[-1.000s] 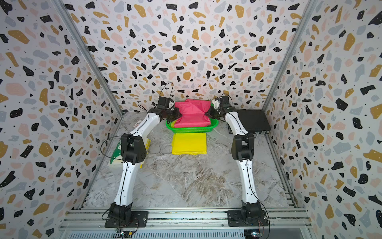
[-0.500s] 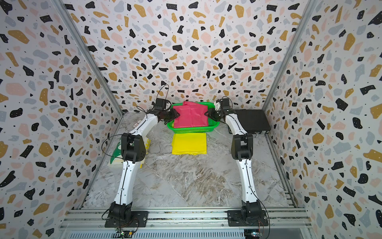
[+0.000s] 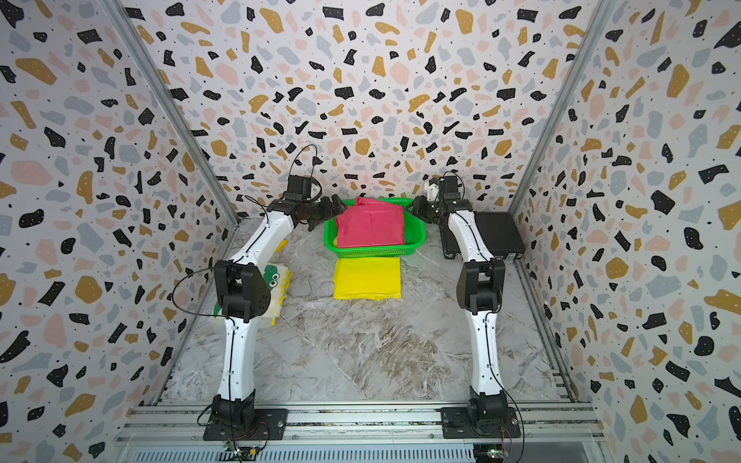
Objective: Put the folded raincoat in the basket
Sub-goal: Move the raincoat to the center of the board.
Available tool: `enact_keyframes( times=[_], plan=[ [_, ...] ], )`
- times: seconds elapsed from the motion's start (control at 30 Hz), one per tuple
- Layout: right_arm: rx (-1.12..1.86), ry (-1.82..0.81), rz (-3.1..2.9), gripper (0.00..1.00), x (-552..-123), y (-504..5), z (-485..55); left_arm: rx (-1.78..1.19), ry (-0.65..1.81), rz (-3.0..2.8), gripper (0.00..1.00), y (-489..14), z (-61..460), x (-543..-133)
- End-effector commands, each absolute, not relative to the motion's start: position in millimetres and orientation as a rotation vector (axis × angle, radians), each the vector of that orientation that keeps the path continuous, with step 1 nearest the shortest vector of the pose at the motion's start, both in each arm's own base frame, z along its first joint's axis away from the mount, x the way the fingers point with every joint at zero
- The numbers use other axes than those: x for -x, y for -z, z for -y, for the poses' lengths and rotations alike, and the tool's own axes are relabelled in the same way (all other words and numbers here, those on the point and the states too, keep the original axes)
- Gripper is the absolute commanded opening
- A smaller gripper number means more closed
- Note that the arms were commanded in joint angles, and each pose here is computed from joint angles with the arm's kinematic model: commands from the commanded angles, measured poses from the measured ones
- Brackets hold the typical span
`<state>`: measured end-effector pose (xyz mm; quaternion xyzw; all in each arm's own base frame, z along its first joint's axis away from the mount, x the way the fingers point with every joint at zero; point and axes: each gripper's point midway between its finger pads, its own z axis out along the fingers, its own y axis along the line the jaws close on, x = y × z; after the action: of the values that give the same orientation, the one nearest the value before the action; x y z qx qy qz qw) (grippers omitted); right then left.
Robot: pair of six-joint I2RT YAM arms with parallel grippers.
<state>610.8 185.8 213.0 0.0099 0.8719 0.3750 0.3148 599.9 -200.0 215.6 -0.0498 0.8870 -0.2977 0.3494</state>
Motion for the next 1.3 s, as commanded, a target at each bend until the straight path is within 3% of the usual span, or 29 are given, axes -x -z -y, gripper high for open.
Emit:
enact_keyframes(
  times=[0.0, 0.13, 0.23, 0.53, 0.77, 0.97, 1.1, 1.27],
  plan=[
    [0.047, -0.950, -2.290, 0.34, -585, -244, -189, 0.087, 0.904, -2.157, 0.99, -260, 213, -596],
    [0.070, -0.896, -2.347, 0.15, -566, -228, -190, 0.113, 0.994, -2.114, 0.98, -254, 233, -601],
    [0.090, -0.878, -2.372, 0.08, -551, -216, -189, 0.146, 0.969, -2.122, 0.98, -235, 242, -615],
    [0.158, -0.794, -2.423, 0.04, -514, -186, -177, 0.262, 1.036, -2.016, 0.99, -187, 258, -675],
    [0.182, -0.793, -2.425, 0.04, -506, -179, -176, 0.263, 1.034, -2.045, 0.99, -164, 263, -681],
    [0.200, -0.819, -2.387, 0.11, -506, -202, -181, 0.131, 1.015, -2.007, 1.00, -225, 263, -663],
    [0.224, -0.809, -2.365, 0.30, -491, -220, -185, 0.061, 1.014, -2.031, 1.00, -268, 261, -636],
    [0.256, -0.755, -2.387, 0.47, -452, -217, -190, 0.068, 0.880, -2.134, 1.00, -274, 235, -587]
  ],
)
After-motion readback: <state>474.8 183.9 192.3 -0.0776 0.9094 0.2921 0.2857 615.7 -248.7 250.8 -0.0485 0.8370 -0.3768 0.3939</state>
